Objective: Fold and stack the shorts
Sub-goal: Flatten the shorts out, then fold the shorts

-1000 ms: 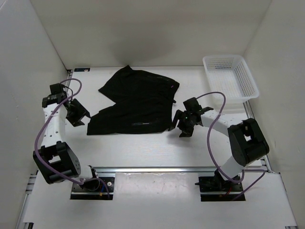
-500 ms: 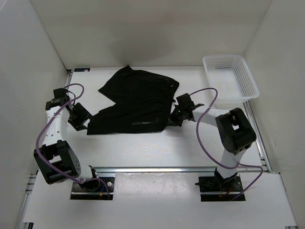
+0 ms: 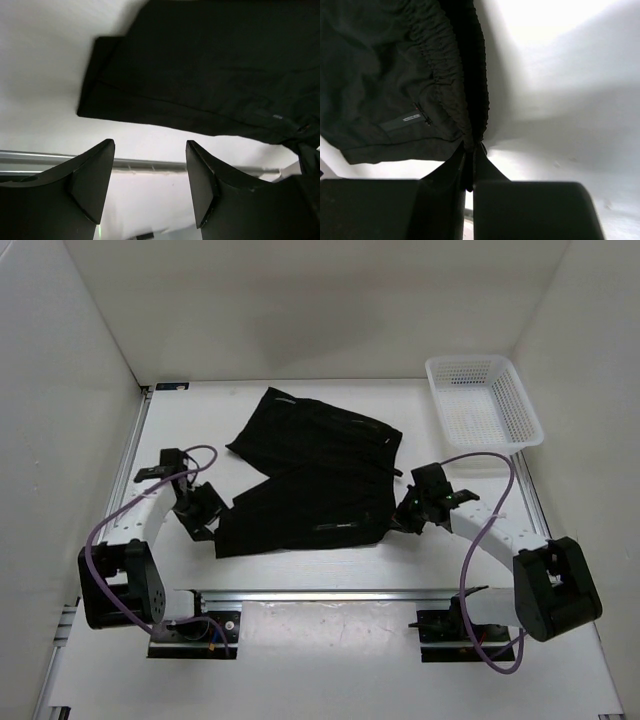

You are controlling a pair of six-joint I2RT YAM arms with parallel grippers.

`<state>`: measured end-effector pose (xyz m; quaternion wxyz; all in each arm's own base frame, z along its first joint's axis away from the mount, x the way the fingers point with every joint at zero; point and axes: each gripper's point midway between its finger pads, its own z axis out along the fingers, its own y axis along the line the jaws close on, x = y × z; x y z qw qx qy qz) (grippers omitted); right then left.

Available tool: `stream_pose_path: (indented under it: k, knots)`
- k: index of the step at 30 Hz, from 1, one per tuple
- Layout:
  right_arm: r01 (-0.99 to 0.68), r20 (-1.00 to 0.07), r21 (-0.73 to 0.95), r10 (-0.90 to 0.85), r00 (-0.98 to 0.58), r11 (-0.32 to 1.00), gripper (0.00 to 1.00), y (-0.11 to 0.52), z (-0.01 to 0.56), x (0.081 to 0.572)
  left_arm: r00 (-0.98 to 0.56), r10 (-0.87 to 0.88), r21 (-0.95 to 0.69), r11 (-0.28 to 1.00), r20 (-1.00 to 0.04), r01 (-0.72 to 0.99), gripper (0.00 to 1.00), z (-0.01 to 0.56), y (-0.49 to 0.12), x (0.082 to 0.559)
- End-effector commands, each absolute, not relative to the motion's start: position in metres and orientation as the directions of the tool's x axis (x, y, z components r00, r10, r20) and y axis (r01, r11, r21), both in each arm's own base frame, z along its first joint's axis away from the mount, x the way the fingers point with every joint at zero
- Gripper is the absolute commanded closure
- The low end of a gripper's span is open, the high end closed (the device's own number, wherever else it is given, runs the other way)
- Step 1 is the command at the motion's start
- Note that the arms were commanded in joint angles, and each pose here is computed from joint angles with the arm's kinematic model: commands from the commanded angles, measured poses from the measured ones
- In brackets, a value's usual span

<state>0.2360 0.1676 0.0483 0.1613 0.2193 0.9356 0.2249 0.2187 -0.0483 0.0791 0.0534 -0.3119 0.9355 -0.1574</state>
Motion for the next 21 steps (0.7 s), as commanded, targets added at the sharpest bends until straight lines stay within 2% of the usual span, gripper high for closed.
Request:
stream_pose_path:
  k: [1, 3, 6, 15, 18, 21]
  knots:
    - [0.369, -0.199, 0.453, 0.495, -0.846, 0.812, 1.00, 0.151, 0.045, 0.225, -0.775, -0.630, -0.317, 0.725, 0.051, -0.611, 0.30, 0.071, -0.069, 0.203]
    - [0.384, -0.205, 0.460, 0.517, -0.831, 0.801, 1.00, 0.145, 0.047, 0.229, -0.758, -0.645, -0.258, 0.719, 0.098, -0.645, 0.30, 0.055, -0.074, 0.184]
    - [0.387, -0.202, 0.456, 0.517, -0.832, 0.802, 1.00, 0.139, 0.047, 0.229, -0.727, -0.677, -0.191, 0.704, 0.111, -0.684, 0.31, 0.041, -0.072, 0.170]
    - [0.370, -0.183, 0.495, 0.511, -0.840, 0.786, 1.00, 0.135, 0.054, 0.232, -0.728, -0.685, -0.068, 0.726, -0.002, -0.684, 0.34, 0.029, -0.065, 0.181]
    - [0.367, -0.186, 0.499, 0.511, -0.839, 0.785, 1.00, 0.130, 0.056, 0.233, -0.734, -0.679, -0.022, 0.733, 0.018, -0.679, 0.39, 0.015, -0.070, 0.183]
    - [0.357, -0.191, 0.511, 0.508, -0.840, 0.782, 1.00, 0.128, 0.059, 0.235, -0.743, -0.669, 0.015, 0.743, 0.020, -0.669, 0.48, 0.008, -0.077, 0.185]
